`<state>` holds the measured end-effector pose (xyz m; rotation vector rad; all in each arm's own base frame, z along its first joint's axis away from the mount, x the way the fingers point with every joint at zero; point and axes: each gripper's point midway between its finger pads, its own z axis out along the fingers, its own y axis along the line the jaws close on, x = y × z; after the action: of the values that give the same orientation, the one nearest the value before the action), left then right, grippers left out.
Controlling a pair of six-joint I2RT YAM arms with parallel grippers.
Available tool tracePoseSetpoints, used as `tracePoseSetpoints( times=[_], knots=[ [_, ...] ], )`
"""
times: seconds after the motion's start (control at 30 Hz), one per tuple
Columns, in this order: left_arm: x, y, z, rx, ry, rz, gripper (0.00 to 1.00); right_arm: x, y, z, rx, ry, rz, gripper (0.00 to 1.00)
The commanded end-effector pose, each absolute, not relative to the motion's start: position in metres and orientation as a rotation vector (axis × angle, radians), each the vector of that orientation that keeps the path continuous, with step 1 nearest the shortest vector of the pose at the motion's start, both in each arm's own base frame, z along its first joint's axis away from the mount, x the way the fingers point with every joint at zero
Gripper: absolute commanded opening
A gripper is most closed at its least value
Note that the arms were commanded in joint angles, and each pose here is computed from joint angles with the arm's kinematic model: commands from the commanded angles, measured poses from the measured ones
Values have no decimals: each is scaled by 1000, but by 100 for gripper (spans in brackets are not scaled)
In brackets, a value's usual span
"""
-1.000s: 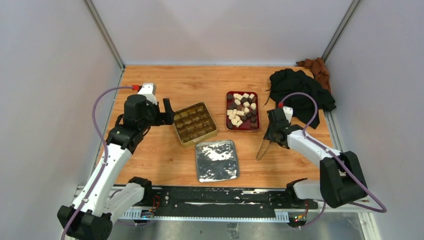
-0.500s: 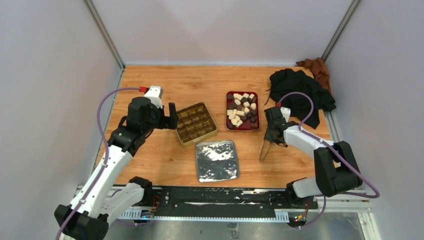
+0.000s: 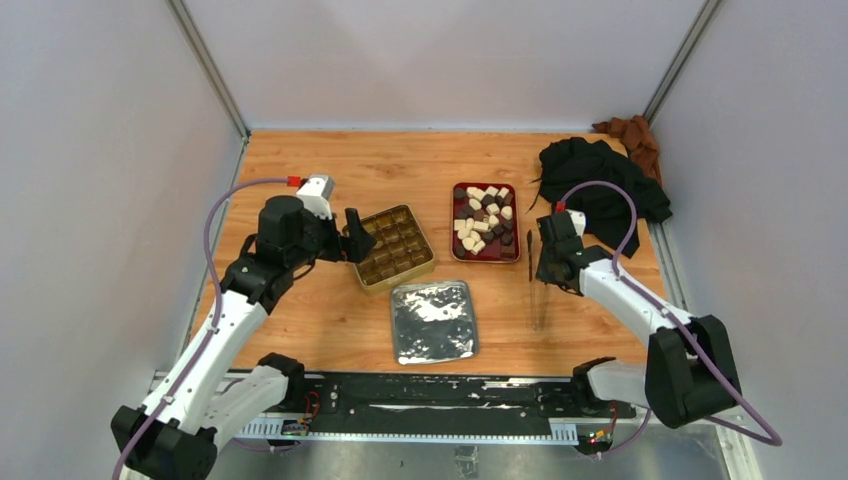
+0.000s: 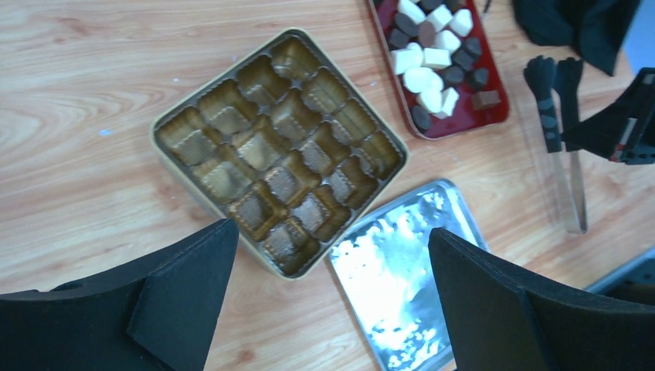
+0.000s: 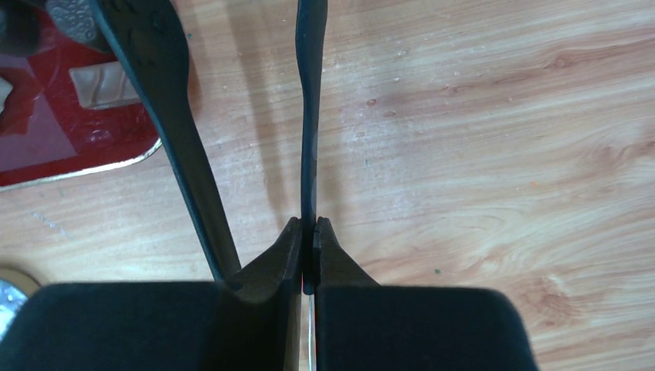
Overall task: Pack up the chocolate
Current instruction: Pick up the clamp from the center of the board.
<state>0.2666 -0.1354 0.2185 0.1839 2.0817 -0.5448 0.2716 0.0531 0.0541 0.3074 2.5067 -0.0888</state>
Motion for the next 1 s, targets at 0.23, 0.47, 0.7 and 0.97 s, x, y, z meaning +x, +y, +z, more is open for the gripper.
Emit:
tracePoseSetpoints(
  times=[0.23, 0.47, 0.7, 0.97],
  knots=[
    [261, -183, 230, 61, 2049, -941, 100, 270, 90, 113, -2, 2433, -54, 0],
    [260, -201, 236, -10, 2000, -1100, 100, 272, 136, 141, -156, 2367, 60, 0],
    [262, -226, 235, -43, 2000, -1171, 99, 270, 180, 172, -279, 2287, 160, 0],
    [264, -248, 241, -86, 1970, -1215, 98, 264, 211, 191, -338, 2228, 228, 0]
  ],
)
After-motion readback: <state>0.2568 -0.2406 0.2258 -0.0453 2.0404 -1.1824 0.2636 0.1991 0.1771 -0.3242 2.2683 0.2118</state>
